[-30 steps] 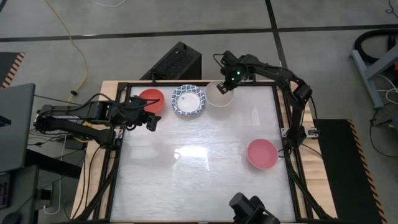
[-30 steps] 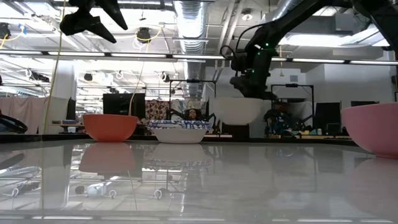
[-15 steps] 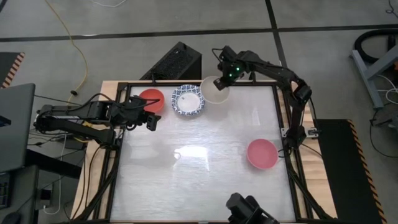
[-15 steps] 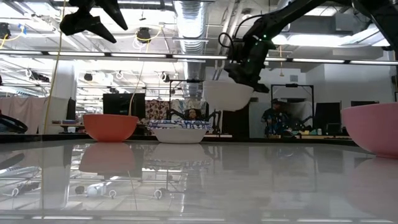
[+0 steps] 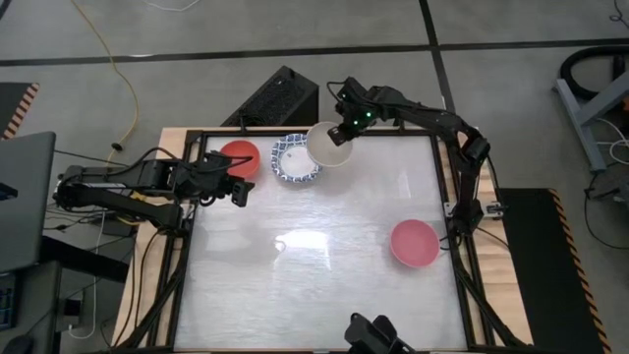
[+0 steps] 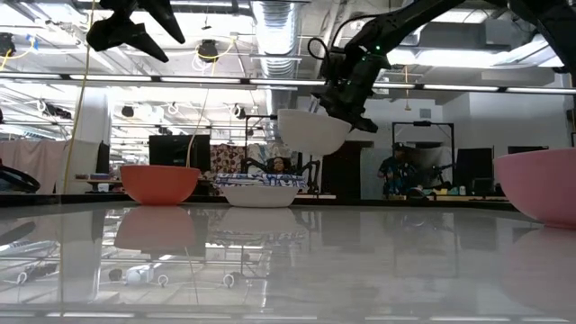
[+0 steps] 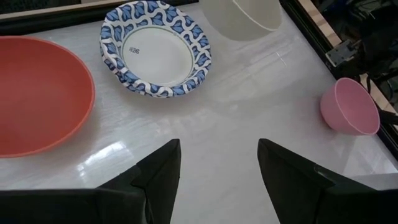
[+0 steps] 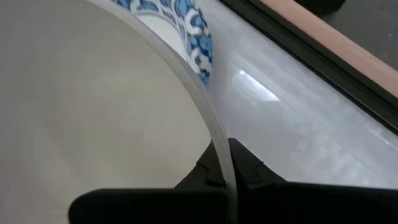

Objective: Nest bowls inside each other
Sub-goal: Stack the white bowl on top of the blue patterned bowl

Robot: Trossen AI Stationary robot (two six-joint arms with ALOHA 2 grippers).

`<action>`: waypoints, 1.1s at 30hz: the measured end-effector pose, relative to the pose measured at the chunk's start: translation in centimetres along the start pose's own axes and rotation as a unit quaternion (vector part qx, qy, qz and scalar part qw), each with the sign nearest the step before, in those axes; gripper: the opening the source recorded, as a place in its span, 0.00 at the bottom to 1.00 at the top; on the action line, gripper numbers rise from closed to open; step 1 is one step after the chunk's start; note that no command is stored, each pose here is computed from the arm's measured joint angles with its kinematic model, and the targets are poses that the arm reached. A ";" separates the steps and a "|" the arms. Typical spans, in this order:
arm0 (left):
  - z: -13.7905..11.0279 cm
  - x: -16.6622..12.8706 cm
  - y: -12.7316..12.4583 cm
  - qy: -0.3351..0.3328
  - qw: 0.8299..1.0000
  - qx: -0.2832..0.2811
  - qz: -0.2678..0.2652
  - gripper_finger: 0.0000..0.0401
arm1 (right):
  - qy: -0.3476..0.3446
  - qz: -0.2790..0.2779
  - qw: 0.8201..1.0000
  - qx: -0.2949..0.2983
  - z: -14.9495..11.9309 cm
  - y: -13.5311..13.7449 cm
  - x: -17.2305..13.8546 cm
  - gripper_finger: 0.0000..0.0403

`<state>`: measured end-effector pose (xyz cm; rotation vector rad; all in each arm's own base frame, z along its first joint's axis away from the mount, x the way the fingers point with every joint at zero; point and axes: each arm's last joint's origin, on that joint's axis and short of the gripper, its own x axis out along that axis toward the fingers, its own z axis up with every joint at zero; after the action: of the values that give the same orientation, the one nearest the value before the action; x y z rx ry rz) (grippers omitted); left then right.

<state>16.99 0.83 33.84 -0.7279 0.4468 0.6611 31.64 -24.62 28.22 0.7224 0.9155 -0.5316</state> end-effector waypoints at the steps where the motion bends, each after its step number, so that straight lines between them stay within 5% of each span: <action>1: 0.0 0.0 0.0 0.000 1.000 0.000 0.000 0.51 | -0.004 0.002 1.000 0.002 0.1 0.1 0.0 0.02; 10: 0.0 0.0 0.0 0.000 1.000 0.000 0.000 0.51 | -0.022 0.028 0.999 0.018 1.1 0.9 0.8 0.02; 33: 0.0 0.0 0.0 0.004 1.000 0.000 -0.003 0.51 | 0.016 0.045 0.998 -0.051 6.2 5.6 4.9 0.02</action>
<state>16.99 0.81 33.83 -0.7317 0.4520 0.6528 41.16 -26.19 28.43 0.6778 0.9287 -0.3920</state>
